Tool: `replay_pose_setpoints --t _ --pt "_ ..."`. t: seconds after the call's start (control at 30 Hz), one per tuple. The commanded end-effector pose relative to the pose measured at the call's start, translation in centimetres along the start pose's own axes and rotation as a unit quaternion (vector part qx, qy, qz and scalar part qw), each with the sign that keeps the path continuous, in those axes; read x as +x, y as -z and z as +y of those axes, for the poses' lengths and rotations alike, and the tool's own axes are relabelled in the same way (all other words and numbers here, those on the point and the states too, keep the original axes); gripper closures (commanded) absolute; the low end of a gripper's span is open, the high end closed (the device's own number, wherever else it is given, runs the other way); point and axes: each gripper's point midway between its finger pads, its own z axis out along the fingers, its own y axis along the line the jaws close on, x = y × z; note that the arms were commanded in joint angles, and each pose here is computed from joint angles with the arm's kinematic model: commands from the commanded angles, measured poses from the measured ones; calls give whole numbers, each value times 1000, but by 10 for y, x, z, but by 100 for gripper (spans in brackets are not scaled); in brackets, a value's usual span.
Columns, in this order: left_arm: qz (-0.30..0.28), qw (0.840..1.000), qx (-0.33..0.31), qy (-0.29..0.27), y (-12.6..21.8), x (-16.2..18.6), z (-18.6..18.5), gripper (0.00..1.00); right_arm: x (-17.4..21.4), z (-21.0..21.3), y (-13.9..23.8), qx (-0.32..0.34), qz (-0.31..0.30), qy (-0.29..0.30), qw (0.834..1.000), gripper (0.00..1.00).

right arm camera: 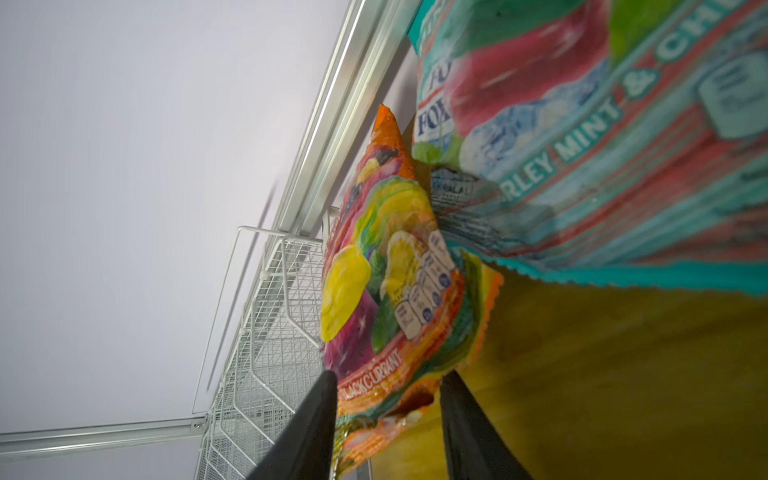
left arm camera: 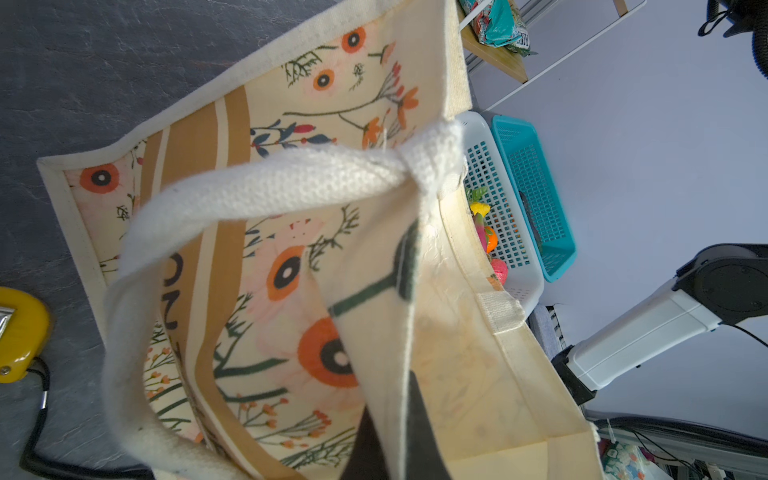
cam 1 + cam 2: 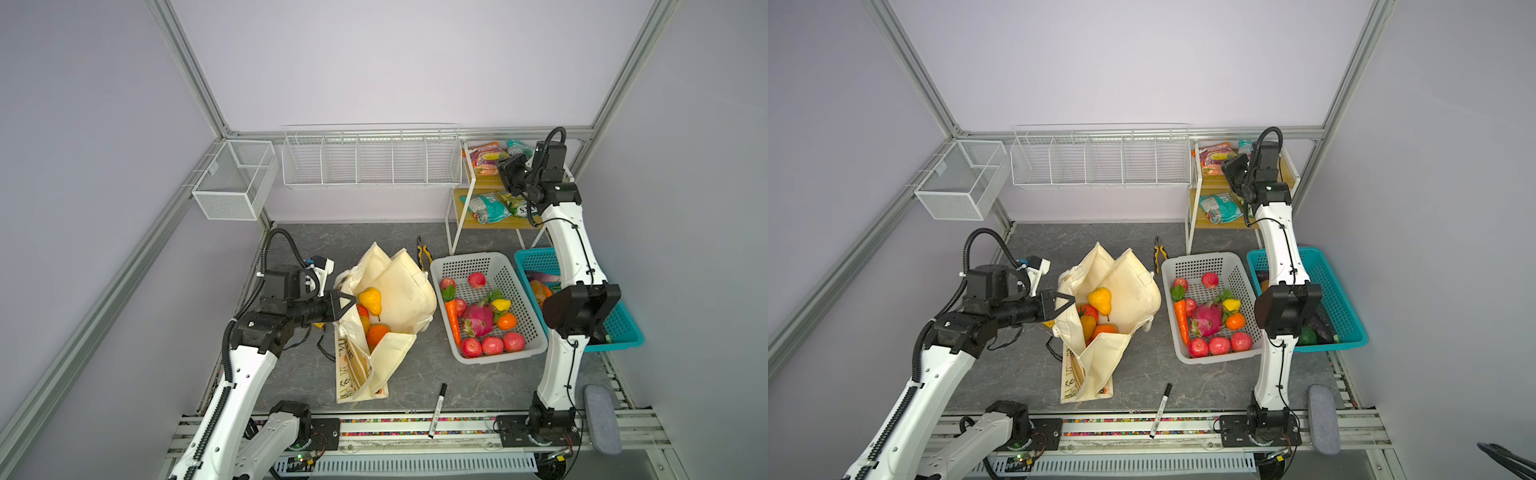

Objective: Place the food into the grocery bag and tie it
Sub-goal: 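Grasp the orange Fox's fruit candy bag on the shelf with the right gripper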

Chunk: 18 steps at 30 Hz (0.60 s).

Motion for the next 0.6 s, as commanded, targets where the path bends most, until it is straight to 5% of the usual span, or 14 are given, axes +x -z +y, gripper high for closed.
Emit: replay_pose_setpoints --t 0.0,0.23,0.57 --pt "-16 999 23 -27 4 -9 -14 100 -2 10 -1 -16 -6 -6 1000 70" --pt "-16 999 28 -26 4 -10 -16 100 -12 40 22 -45 -30 18 998 93" --pt "-17 999 29 -24 3 -10 -16 100 -26 123 89 -146 -78 80 983 93"
